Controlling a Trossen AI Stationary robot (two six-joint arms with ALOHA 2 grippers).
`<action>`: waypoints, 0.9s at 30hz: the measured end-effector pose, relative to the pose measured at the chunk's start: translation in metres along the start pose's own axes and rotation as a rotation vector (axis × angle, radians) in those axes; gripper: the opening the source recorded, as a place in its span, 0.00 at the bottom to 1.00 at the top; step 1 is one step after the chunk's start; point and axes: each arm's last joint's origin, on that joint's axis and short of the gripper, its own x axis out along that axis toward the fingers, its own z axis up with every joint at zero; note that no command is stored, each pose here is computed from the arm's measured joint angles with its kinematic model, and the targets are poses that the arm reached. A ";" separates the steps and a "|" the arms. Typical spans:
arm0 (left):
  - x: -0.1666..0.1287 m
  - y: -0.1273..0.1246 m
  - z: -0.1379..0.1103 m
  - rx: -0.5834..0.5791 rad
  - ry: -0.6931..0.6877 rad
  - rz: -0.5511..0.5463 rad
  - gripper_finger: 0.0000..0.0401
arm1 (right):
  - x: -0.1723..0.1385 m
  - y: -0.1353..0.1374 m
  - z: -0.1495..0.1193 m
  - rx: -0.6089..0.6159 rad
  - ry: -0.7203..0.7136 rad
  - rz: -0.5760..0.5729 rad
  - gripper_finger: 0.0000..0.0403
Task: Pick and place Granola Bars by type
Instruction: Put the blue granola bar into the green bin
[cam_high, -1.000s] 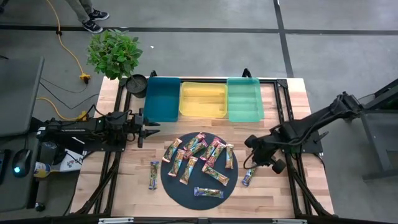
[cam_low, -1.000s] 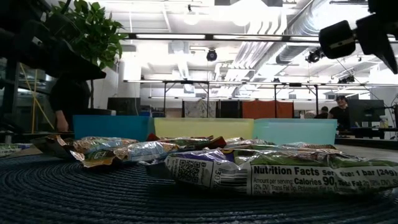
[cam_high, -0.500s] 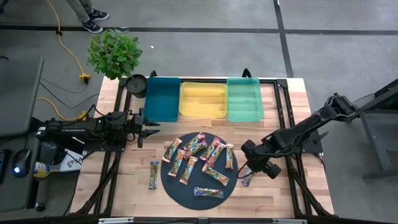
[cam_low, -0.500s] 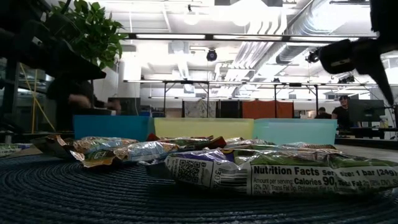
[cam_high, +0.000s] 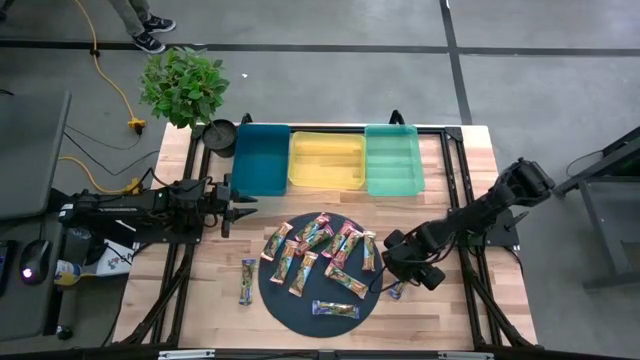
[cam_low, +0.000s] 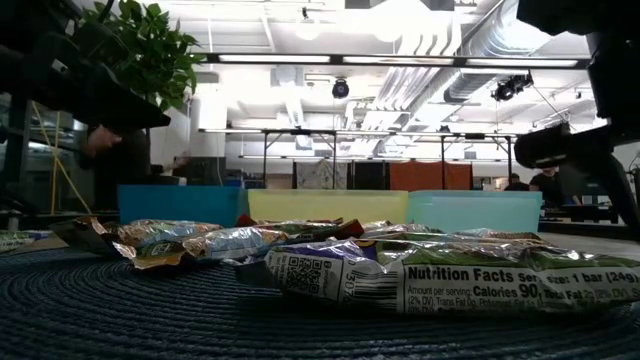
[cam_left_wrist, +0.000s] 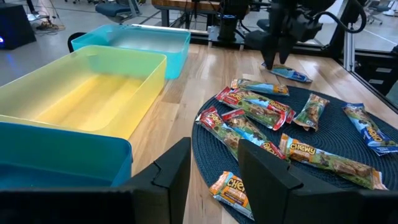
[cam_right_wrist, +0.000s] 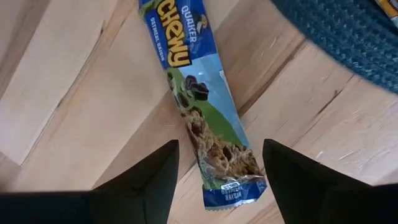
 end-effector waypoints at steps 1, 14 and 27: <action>0.000 0.000 0.000 0.000 0.000 0.000 0.33 | 0.000 0.000 0.000 0.000 -0.002 0.000 0.54; 0.000 0.000 0.000 0.000 0.000 0.000 0.33 | 0.001 -0.002 0.004 -0.017 -0.028 -0.042 0.54; 0.000 0.000 0.000 0.000 0.000 0.000 0.33 | 0.016 0.010 -0.007 -0.056 -0.012 -0.013 0.54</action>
